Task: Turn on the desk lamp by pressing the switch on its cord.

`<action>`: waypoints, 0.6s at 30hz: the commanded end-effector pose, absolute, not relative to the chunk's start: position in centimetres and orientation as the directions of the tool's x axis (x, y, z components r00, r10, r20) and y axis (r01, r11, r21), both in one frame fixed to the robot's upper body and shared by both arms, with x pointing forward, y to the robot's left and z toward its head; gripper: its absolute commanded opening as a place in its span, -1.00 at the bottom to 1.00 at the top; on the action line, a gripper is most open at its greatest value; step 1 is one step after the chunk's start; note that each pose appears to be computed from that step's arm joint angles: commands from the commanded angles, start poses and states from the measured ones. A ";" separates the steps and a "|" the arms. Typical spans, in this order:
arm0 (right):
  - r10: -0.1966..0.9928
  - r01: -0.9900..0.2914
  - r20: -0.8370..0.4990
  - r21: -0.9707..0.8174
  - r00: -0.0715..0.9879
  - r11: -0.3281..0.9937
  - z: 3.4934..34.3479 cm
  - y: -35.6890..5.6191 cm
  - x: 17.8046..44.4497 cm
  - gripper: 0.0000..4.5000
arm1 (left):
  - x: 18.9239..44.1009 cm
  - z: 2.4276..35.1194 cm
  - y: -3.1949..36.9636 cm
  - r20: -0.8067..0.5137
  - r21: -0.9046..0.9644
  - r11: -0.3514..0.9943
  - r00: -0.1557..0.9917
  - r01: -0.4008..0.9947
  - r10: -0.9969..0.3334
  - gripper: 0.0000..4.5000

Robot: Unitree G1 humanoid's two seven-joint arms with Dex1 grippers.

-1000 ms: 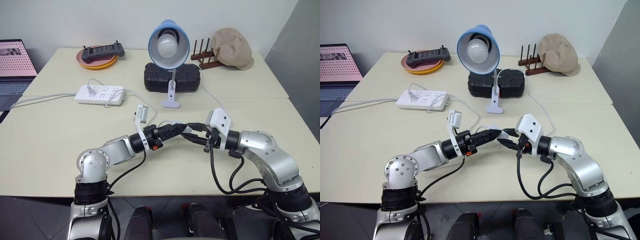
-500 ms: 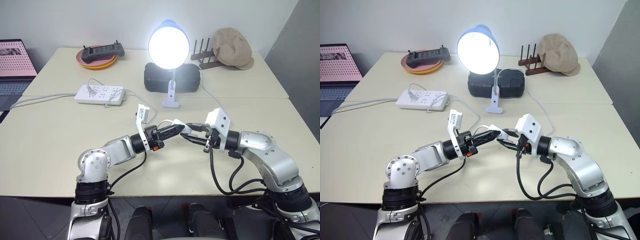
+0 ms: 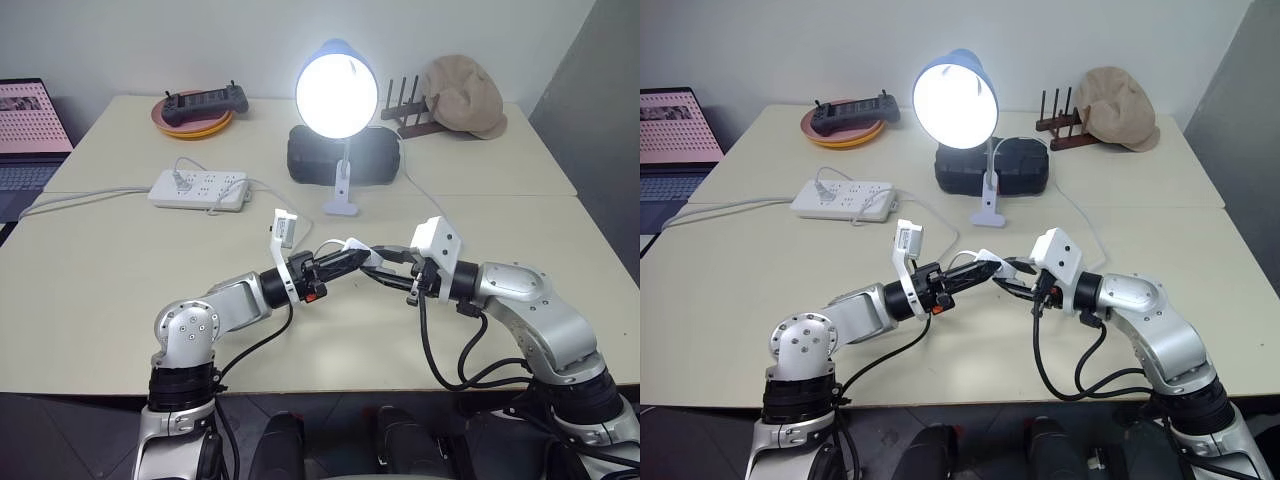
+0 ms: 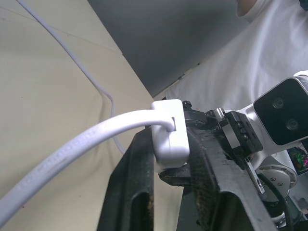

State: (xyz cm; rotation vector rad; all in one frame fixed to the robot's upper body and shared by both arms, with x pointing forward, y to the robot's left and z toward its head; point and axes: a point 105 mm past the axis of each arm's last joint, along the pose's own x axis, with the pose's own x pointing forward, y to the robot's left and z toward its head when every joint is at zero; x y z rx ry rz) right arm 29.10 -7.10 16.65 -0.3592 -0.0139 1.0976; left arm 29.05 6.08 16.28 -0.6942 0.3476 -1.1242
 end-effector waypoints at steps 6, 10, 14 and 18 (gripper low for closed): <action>0.842 -0.833 -0.158 -0.320 0.516 0.451 16.2 -7.5 32.1 -0.51 | 26.8 16.8 10.5 0.029 -0.617 0.348 0.463 0.706 -0.886 0.46; 0.776 -0.801 -0.241 -0.333 0.583 0.498 14.4 -8.2 35.3 -0.51 | 26.2 18.0 12.9 -0.057 -0.474 0.462 0.498 0.749 -0.865 0.84; 0.755 -0.812 -0.314 -0.331 0.576 0.481 12.7 -8.4 36.7 -0.51 | 26.7 19.3 14.5 -0.143 -0.272 0.545 0.527 0.793 -0.838 1.00; 0.756 -0.837 -0.366 -0.305 0.543 0.454 11.4 -8.1 37.2 -0.51 | 27.2 19.4 15.8 -0.265 -0.027 0.564 0.538 0.825 -0.800 1.00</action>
